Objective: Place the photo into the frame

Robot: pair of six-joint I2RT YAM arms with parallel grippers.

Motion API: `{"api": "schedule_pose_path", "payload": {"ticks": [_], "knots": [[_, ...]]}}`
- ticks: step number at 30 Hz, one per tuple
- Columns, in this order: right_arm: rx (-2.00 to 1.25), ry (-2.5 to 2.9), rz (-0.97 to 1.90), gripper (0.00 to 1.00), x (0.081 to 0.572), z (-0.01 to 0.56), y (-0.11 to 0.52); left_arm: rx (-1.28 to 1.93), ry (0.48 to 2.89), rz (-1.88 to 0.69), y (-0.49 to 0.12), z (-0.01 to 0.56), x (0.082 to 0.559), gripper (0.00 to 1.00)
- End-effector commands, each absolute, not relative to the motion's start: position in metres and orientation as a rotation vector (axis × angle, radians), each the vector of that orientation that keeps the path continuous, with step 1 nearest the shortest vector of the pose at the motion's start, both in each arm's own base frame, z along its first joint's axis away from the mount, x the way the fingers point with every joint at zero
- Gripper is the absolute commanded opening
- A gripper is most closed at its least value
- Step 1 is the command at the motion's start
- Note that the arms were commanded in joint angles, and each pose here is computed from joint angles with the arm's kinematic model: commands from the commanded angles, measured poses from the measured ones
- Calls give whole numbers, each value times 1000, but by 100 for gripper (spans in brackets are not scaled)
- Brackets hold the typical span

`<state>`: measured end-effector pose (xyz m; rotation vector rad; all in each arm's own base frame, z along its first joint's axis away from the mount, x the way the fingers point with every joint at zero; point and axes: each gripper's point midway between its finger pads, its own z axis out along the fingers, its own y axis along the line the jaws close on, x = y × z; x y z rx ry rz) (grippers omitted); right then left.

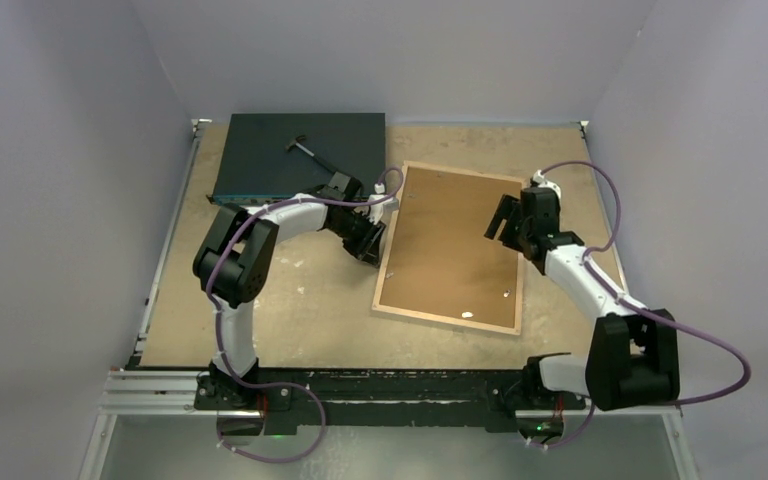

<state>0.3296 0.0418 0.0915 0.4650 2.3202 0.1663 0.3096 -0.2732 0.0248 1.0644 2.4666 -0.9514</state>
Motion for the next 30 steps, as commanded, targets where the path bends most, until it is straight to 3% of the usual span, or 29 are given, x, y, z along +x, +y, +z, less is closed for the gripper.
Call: {"api": "schedule_pose_path", "payload": {"ticks": [1, 4, 5, 6, 8, 15, 18, 20, 27, 30], "knots": [[455, 2250, 200, 66, 367, 113, 47, 1073, 2384, -969, -281, 54, 318, 25], [458, 2230, 189, 15, 385, 117, 44, 1064, 2381, -967, -280, 57, 320, 25], [468, 2223, 183, 5, 390, 117, 41, 1060, 2384, -968, -280, 57, 320, 25], [483, 2219, 174, 3, 394, 115, 38, 1057, 2384, -968, -280, 58, 321, 25], [504, 2221, 156, 9, 400, 110, 31, 1048, 2386, -968, -279, 58, 322, 24], [543, 2292, 143, 7, 404, 64, 22, 1041, 2391, -964, -278, 59, 323, 24], [540, 2338, 158, 15, 398, 44, 25, 1040, 2389, -964, -278, 60, 324, 24], [540, 2355, 164, 13, 394, 37, 26, 1039, 2386, -964, -278, 62, 324, 24], [525, 2323, 175, 13, 399, 51, 27, 1036, 2389, -971, -278, 62, 325, 23], [522, 2234, 212, 12, 418, 89, 29, 1035, 2390, -972, -278, 63, 325, 23]]}}
